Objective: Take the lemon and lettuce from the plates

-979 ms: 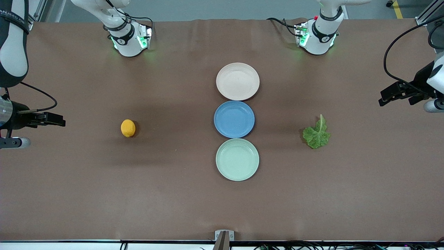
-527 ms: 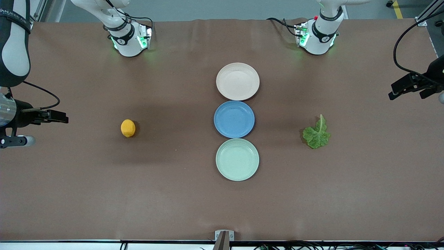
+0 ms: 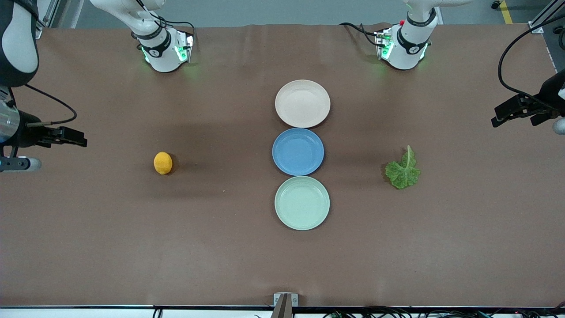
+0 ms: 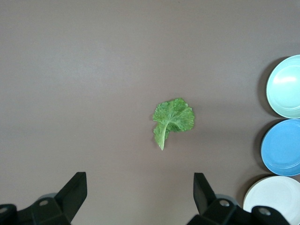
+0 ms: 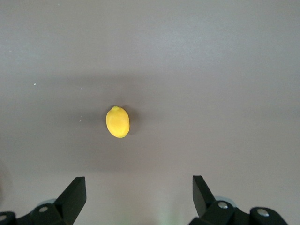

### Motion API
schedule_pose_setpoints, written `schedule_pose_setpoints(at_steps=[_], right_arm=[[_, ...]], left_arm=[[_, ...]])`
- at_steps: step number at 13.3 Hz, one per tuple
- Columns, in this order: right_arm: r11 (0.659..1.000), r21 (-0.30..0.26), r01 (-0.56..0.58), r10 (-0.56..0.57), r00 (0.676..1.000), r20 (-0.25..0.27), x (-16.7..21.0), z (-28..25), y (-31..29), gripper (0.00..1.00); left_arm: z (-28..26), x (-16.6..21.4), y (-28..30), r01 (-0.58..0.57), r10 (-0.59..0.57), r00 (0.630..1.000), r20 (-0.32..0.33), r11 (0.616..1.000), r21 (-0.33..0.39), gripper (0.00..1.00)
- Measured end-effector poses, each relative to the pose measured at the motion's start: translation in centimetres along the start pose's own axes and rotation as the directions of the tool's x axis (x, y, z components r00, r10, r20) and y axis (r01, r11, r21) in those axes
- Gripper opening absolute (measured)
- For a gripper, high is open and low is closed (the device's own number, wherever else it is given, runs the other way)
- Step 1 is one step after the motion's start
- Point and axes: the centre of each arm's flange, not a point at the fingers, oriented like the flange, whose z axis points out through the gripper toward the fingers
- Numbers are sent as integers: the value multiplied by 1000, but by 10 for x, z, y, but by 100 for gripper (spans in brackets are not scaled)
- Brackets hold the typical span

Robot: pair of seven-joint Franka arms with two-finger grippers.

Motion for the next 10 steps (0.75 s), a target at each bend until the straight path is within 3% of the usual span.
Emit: schedule_pose_setpoints(at_steps=[10], right_arm=[[1000,0,17,-17,997,-77,-58,-36,-10,100]], left_arm=[[0,0,0,1,-1,1000,1,1000,0,100]])
